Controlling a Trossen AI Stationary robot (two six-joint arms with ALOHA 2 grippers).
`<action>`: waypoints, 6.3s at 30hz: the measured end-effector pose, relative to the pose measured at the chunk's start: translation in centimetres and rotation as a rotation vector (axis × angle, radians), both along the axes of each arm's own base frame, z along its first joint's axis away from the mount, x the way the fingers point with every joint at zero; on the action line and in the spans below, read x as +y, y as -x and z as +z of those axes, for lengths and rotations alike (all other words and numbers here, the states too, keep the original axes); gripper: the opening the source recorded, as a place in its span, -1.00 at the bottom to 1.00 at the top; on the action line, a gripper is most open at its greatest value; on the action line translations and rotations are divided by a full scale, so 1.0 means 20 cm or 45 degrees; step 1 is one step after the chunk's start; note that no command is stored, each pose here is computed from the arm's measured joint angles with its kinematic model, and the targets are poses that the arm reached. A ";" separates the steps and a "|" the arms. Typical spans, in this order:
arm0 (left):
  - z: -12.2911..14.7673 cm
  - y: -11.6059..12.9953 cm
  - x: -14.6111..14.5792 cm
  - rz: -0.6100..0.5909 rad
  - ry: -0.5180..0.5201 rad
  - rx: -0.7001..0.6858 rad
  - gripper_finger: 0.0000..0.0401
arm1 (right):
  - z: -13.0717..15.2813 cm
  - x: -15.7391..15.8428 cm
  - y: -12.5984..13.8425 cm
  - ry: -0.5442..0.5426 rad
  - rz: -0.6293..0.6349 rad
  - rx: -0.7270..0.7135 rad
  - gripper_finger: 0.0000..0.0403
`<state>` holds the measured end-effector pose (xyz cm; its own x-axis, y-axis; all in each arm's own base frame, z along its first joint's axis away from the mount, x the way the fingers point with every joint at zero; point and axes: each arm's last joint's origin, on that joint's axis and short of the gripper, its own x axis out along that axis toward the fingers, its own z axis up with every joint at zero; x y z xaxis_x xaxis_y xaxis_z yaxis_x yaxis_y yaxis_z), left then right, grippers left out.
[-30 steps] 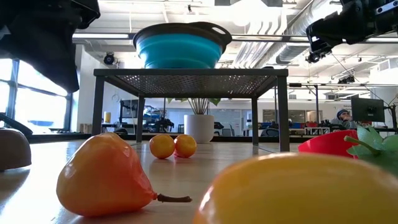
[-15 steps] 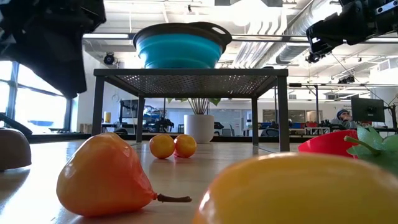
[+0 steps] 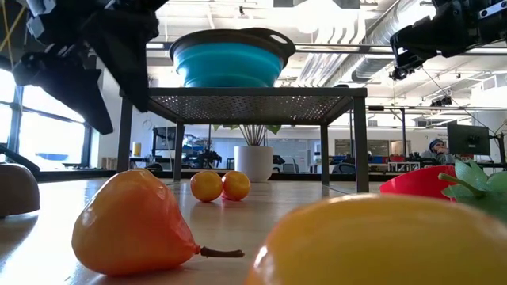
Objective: Pick & Place Fruit
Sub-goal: Put the pear into the blue strainer bowl on the shelf
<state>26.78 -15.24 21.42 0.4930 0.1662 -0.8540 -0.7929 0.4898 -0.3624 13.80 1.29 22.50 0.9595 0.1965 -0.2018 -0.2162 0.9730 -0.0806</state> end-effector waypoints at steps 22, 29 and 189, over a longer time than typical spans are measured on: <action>-0.26 -0.12 -0.07 0.211 0.066 -0.004 0.19 | 0.00 0.00 0.00 0.022 0.005 -0.015 -0.99; -0.33 -0.14 -0.09 0.250 0.052 -0.003 0.19 | 0.00 0.00 0.00 0.022 0.005 -0.015 -0.99; 0.68 -0.12 0.76 -0.303 -0.499 -0.467 -0.30 | -0.01 0.01 0.00 -0.088 0.054 0.058 -0.98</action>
<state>29.23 -0.06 35.02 0.8071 0.2836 -0.5179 -0.5017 0.7919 -0.3482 13.71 1.45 22.23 0.9403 0.2514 -0.2296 -0.2590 0.9659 -0.0030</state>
